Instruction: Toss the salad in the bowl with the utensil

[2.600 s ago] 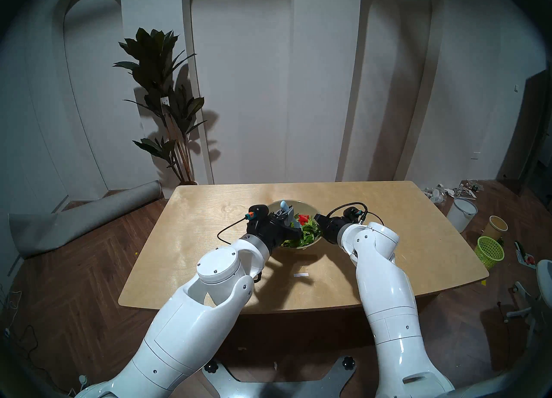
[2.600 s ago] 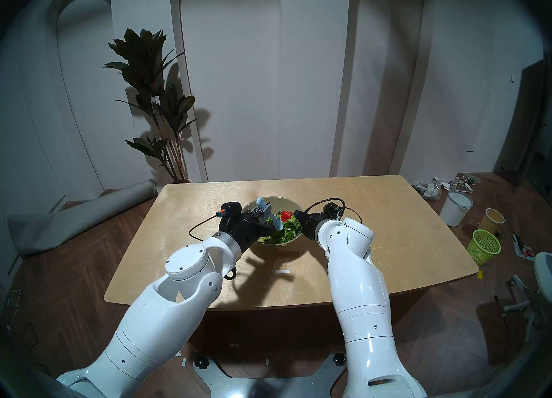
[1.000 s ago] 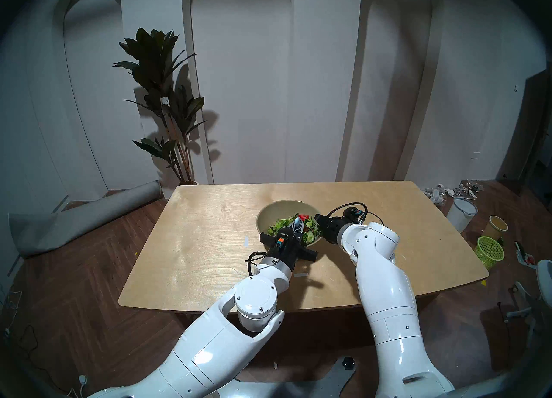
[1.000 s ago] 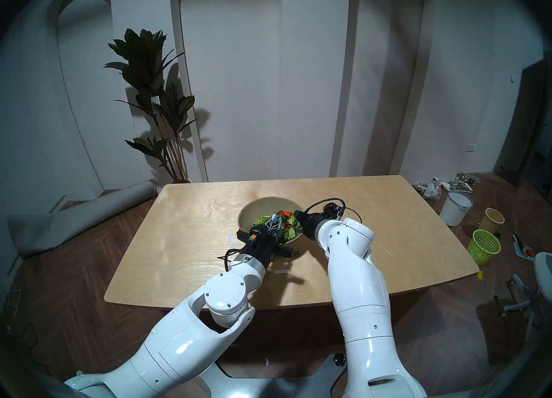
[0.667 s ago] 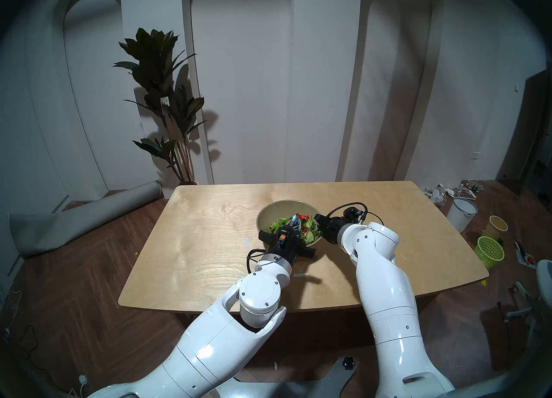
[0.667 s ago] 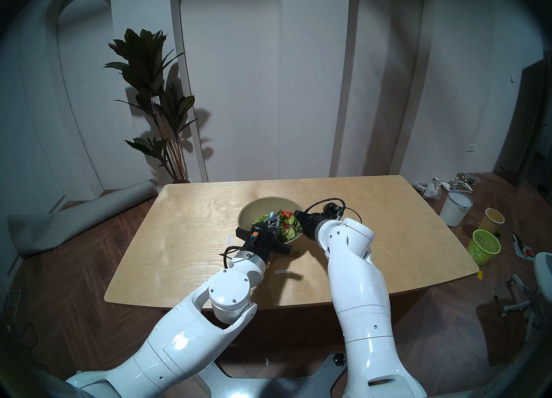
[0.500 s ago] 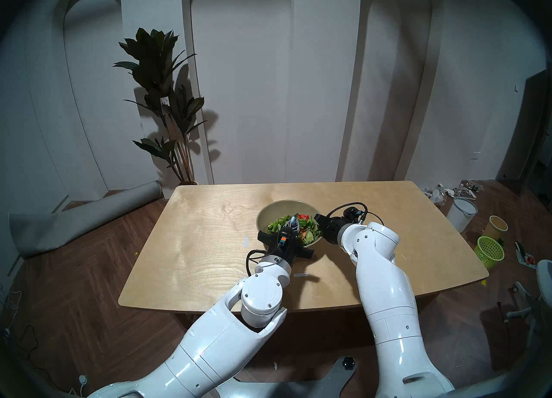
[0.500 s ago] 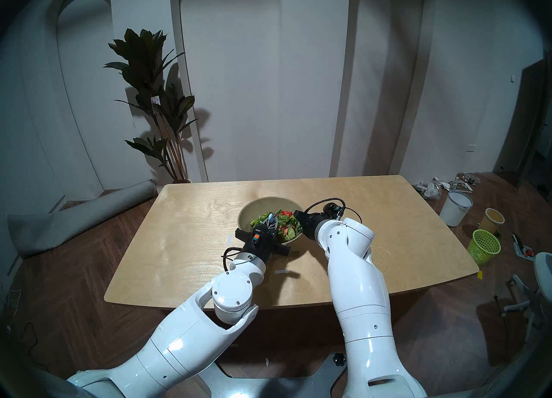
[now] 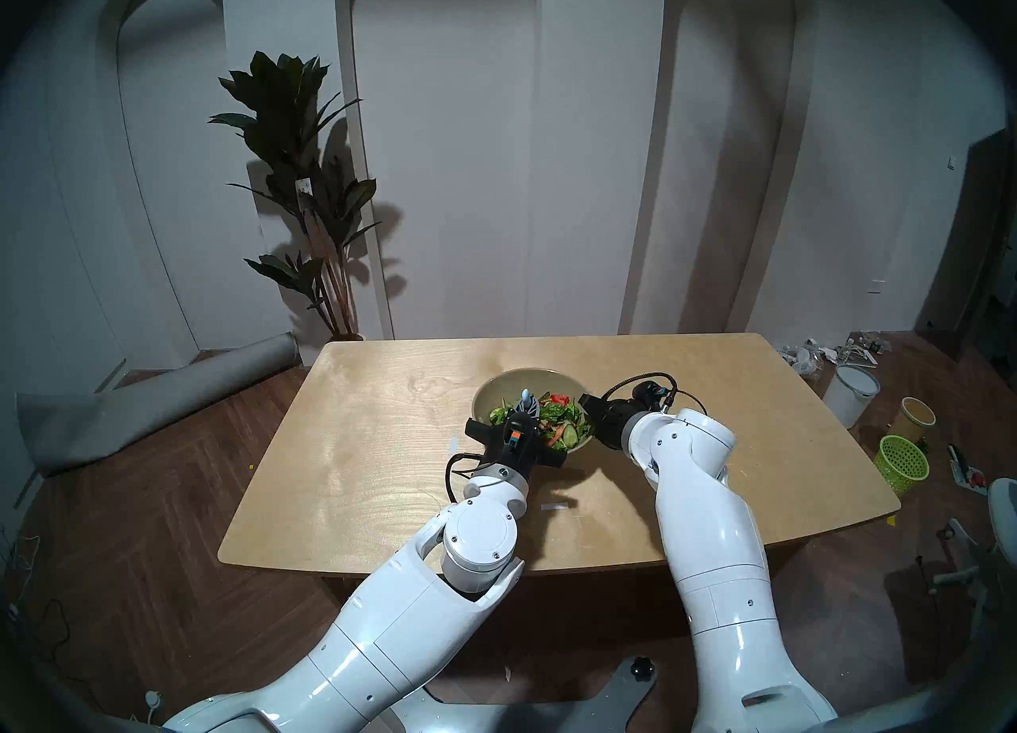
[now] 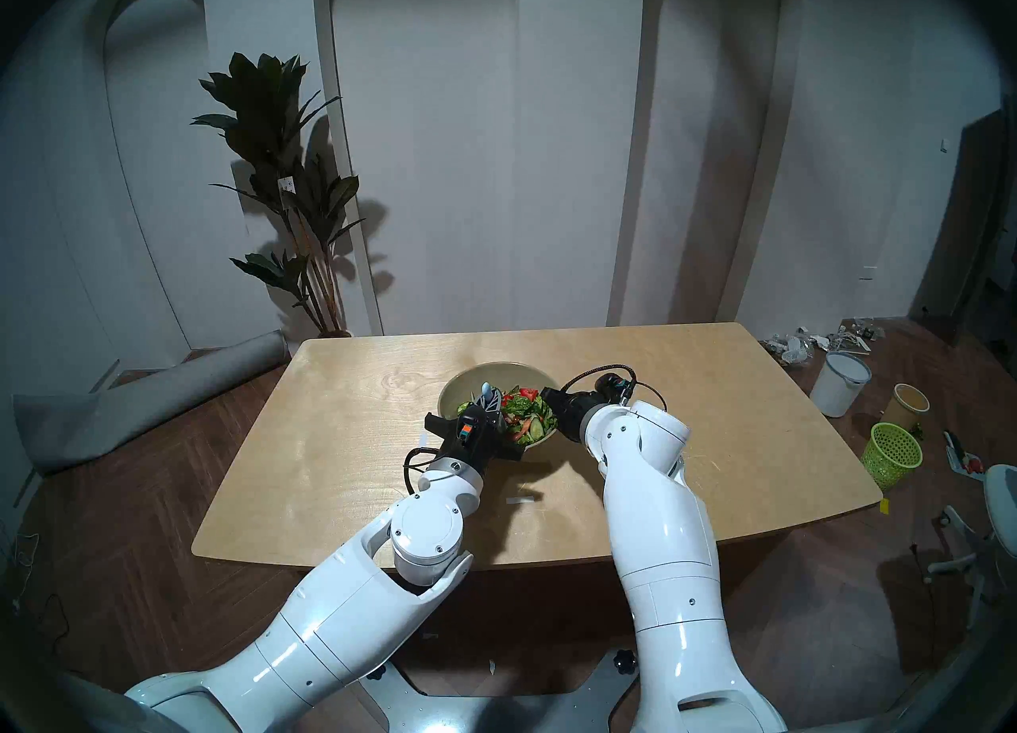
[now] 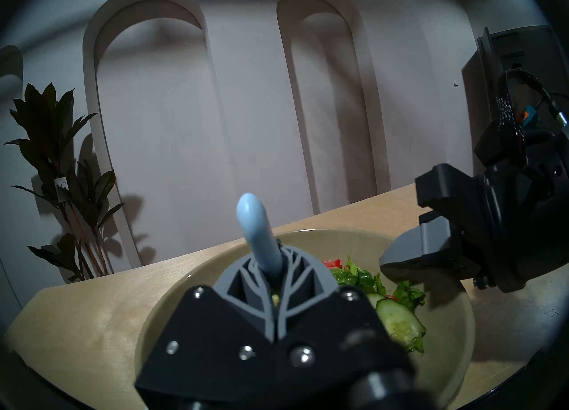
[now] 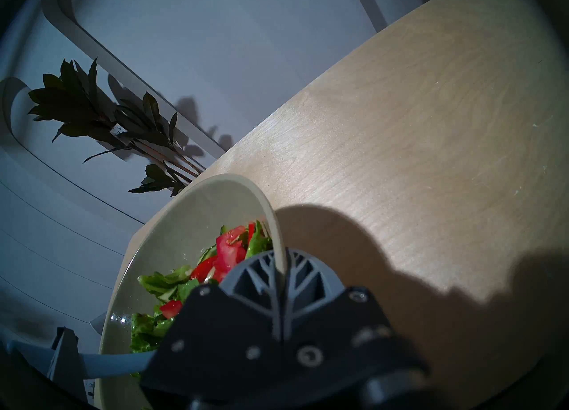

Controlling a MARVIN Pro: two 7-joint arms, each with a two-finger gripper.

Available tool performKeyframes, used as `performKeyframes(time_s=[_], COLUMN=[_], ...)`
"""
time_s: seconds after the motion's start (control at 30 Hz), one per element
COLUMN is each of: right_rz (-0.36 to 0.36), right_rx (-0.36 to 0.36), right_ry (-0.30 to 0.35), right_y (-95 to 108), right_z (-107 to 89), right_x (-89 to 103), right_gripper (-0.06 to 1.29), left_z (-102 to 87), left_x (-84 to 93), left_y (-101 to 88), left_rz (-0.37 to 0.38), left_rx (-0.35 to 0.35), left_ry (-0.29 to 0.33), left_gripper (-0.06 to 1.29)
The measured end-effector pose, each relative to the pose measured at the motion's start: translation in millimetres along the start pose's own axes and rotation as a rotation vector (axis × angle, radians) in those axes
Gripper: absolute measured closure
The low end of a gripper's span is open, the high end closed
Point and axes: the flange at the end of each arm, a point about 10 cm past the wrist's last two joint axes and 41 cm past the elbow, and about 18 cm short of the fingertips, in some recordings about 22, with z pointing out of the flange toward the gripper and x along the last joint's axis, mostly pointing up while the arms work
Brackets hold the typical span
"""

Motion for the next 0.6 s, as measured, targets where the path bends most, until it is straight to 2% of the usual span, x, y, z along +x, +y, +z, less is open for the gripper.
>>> performKeyframes(time_s=[0.6], right_rz=[0.000], right_rx=[0.000], right_ry=[0.000], right_y=[0], right_z=[0.0], right_x=[0.0], right_gripper=[1.26], left_z=[9.1], left_x=[-0.2], left_y=[-19.8], left_rz=[0.029], left_rx=[0.036], left_ry=[0.029], left_gripper=[1.26])
